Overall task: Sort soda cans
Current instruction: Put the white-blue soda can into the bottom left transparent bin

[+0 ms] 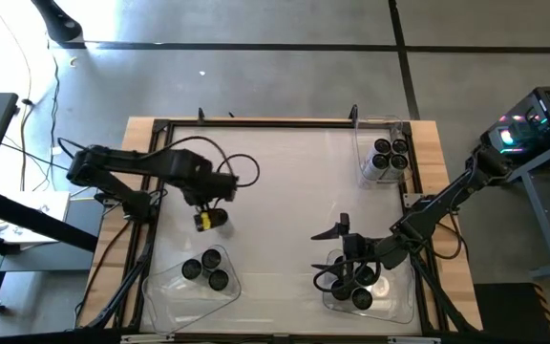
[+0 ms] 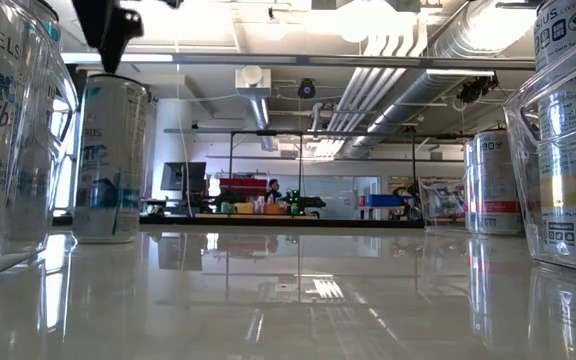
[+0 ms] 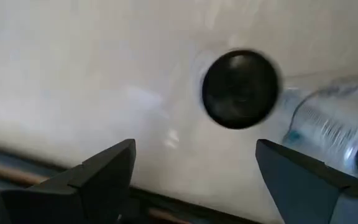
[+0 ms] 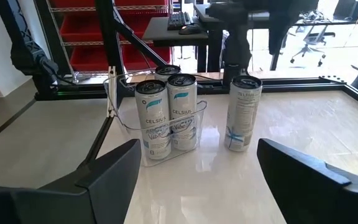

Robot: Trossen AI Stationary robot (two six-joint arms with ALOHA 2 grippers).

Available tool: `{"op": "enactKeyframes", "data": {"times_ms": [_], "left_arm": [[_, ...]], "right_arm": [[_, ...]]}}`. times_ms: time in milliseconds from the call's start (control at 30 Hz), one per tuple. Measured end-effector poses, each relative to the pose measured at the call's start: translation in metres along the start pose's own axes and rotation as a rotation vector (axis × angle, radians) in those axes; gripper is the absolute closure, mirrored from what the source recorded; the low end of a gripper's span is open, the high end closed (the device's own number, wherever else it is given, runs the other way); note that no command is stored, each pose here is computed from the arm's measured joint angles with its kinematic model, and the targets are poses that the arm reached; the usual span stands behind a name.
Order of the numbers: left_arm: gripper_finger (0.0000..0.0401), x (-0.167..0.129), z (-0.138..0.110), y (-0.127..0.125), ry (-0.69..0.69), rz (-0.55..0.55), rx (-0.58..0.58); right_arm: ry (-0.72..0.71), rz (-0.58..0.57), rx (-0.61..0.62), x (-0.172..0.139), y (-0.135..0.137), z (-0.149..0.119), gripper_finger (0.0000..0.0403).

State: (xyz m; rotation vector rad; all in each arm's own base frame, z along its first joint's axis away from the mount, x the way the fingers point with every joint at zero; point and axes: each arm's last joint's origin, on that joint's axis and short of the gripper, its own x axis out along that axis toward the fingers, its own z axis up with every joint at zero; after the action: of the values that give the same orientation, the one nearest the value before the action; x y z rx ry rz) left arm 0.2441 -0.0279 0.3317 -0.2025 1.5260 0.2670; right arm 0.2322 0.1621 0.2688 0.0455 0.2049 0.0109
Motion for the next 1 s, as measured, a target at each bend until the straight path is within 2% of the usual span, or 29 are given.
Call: {"op": "enactKeyframes", "data": {"times_ms": [233, 333, 467, 567, 700, 833, 1000], "left_arm": [[0.0077, 0.000, -0.012, -0.025, -0.051, 0.178, 0.639], [0.0077, 0.011, -0.008, -0.037, -0.081, 0.215, 0.772], [0.0077, 0.026, -0.001, -0.052, -0.074, 0.178, 0.915], [0.0077, 0.036, 0.002, -0.058, -0.017, 0.168, 0.987], [0.0077, 0.046, 0.008, -0.062, 0.031, 0.188, 1.016], [0.0077, 0.054, 0.016, -0.062, 0.051, 0.234, 1.005], [0.0085, 0.056, 0.017, -0.063, 0.050, 0.245, 0.933]], "right_arm": [[-0.004, 0.001, 0.007, 0.000, 0.000, 0.000, 0.0085], [-0.006, 0.001, 0.010, 0.000, 0.000, 0.001, 0.0085], [-0.007, 0.001, 0.013, 0.000, 0.000, 0.001, 0.0085], [-0.007, 0.001, 0.021, 0.000, 0.000, 0.001, 0.0085], [-0.007, 0.001, 0.023, 0.000, 0.000, 0.001, 0.0085], [-0.007, 0.001, 0.023, 0.000, 0.000, 0.001, 0.0085], [-0.005, 0.000, 0.029, 0.000, 0.000, 0.001, 0.0085]]}}
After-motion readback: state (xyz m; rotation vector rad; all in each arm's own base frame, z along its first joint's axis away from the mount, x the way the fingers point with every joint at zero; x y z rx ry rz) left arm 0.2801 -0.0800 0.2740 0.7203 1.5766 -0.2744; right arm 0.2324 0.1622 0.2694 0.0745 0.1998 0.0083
